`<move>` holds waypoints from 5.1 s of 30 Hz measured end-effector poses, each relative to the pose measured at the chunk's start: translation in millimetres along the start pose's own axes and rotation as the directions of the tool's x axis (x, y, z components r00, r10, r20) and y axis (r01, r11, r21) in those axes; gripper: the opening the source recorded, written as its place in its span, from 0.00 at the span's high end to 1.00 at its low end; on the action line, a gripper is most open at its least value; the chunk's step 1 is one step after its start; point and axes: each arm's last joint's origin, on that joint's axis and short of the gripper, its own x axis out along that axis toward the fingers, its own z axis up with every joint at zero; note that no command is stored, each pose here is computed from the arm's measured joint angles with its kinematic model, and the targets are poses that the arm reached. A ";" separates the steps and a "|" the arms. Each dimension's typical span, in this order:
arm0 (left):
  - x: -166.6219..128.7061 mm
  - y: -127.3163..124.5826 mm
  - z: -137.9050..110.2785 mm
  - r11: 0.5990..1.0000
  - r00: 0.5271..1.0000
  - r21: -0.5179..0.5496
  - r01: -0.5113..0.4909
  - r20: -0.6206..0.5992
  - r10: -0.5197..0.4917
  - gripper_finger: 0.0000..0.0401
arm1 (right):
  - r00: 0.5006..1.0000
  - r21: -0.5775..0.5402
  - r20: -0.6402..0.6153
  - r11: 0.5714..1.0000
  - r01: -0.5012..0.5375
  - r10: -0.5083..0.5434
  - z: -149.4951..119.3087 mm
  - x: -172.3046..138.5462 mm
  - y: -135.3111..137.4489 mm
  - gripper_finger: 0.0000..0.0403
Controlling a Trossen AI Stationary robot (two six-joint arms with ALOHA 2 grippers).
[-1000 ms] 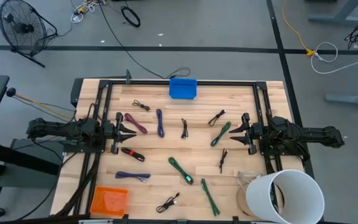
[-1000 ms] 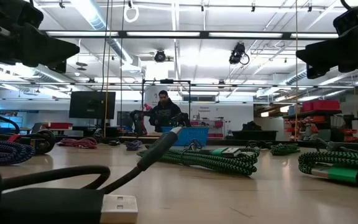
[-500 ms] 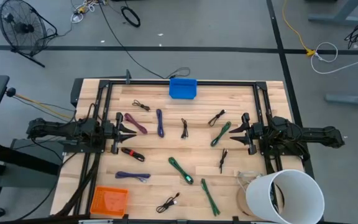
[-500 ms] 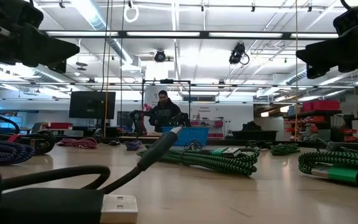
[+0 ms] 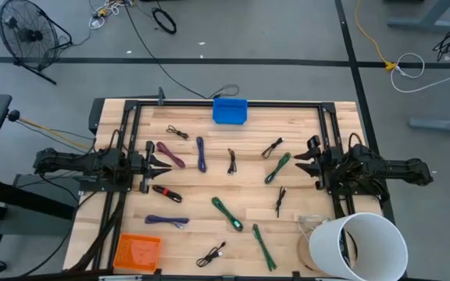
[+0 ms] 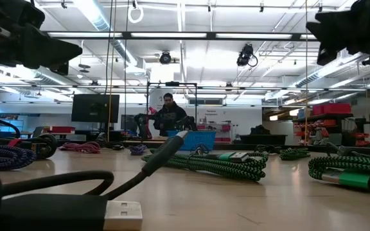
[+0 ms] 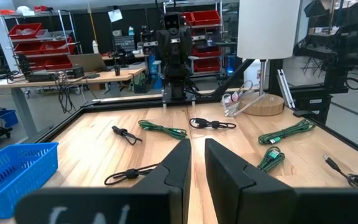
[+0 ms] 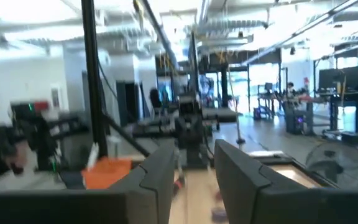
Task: Pick & Place USB Port
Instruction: Put the black charger cable into the blue bin
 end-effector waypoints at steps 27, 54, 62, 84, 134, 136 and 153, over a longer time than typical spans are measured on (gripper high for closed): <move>-3.9 4.1 26.9 0.996 0.958 -0.047 -0.080 0.272 0.090 0.87 | 0.630 -0.402 -0.546 0.833 0.381 -0.552 -3.2 51.0 -42.7 0.71; -3.8 5.6 25.7 0.988 0.956 -0.093 -0.124 0.255 0.144 0.87 | 0.085 -0.575 -0.808 0.811 0.103 -0.583 -81.3 108.5 -82.1 0.27; -3.7 5.5 25.3 0.988 0.957 -0.093 -0.124 0.251 0.143 0.87 | 0.046 -0.559 -0.825 0.825 0.080 -0.563 -92.8 107.2 -82.9 0.23; -3.6 5.5 25.2 0.988 0.958 -0.093 -0.123 0.250 0.143 0.87 | 0.073 -0.453 -0.886 0.889 0.071 -0.457 -110.5 109.6 -90.9 0.51; -2.9 5.3 22.5 0.988 0.965 -0.087 -0.124 0.223 0.141 0.87 | 0.084 -0.405 -0.913 0.909 -0.100 -0.398 -131.7 135.0 -74.5 0.96; -2.9 5.3 22.6 0.988 0.965 -0.087 -0.124 0.223 0.141 0.87 | 0.096 -0.392 -0.918 0.917 -0.068 -0.385 -131.7 135.5 -75.3 0.96; -3.0 5.3 22.6 0.988 0.964 -0.087 -0.124 0.224 0.141 0.87 | 0.316 -0.602 -0.761 0.798 -0.022 -0.566 -60.3 222.8 -91.7 1.00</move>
